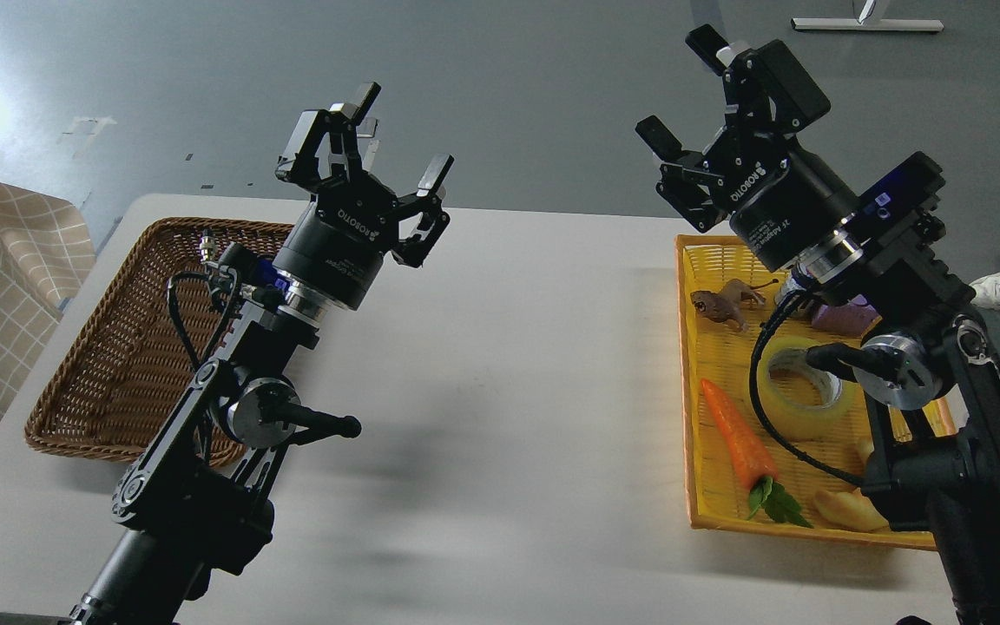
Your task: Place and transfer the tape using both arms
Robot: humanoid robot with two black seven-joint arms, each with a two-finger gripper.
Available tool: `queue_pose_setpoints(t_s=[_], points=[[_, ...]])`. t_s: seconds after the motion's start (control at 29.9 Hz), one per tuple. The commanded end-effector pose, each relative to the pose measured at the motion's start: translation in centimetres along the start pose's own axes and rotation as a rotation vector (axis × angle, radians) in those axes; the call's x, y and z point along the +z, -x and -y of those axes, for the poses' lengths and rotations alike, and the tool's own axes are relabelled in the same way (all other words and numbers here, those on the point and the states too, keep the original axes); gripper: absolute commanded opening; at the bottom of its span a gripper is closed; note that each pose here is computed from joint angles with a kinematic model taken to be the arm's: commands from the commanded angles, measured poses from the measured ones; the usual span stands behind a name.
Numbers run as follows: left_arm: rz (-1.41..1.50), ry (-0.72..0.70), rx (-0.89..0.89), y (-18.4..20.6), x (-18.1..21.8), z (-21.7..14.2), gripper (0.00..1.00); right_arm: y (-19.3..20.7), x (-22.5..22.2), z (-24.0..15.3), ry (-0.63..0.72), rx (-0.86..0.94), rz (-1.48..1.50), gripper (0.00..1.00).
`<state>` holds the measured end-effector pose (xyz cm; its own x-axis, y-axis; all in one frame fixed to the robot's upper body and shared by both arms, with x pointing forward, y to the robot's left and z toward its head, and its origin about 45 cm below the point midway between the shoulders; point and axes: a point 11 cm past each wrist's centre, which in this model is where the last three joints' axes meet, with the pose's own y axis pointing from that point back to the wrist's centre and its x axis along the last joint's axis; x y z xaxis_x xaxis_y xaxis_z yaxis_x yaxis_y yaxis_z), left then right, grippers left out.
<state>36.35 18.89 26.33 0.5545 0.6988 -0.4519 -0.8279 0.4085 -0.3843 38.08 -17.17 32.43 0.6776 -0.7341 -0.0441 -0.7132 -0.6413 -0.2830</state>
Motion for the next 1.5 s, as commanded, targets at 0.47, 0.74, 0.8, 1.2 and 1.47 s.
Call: queue_pose_setpoints(t_s=[0.47,0.74,0.8,1.2,1.47], points=[[0.015,0.028,-0.003,0.1,0.2,0.0,0.98,-1.7,-0.2,-1.2,0.120,0.005,-0.231,1.00],[0.010,0.039,0.001,0.0,0.5,0.0,0.98,-5.4,-2.0,-3.8,0.209,0.041,-0.416,1.00],[0.013,0.039,0.000,0.0,0.5,0.1,0.98,-6.2,-2.7,-4.2,0.197,0.067,-0.424,1.00],[0.015,0.038,-0.004,0.1,0.5,0.0,0.98,-9.7,-6.0,-7.2,0.222,0.134,-0.530,1.00],[0.015,0.039,0.002,0.0,0.5,-0.1,0.98,-10.0,-6.6,-8.2,0.268,0.123,-0.590,1.00]])
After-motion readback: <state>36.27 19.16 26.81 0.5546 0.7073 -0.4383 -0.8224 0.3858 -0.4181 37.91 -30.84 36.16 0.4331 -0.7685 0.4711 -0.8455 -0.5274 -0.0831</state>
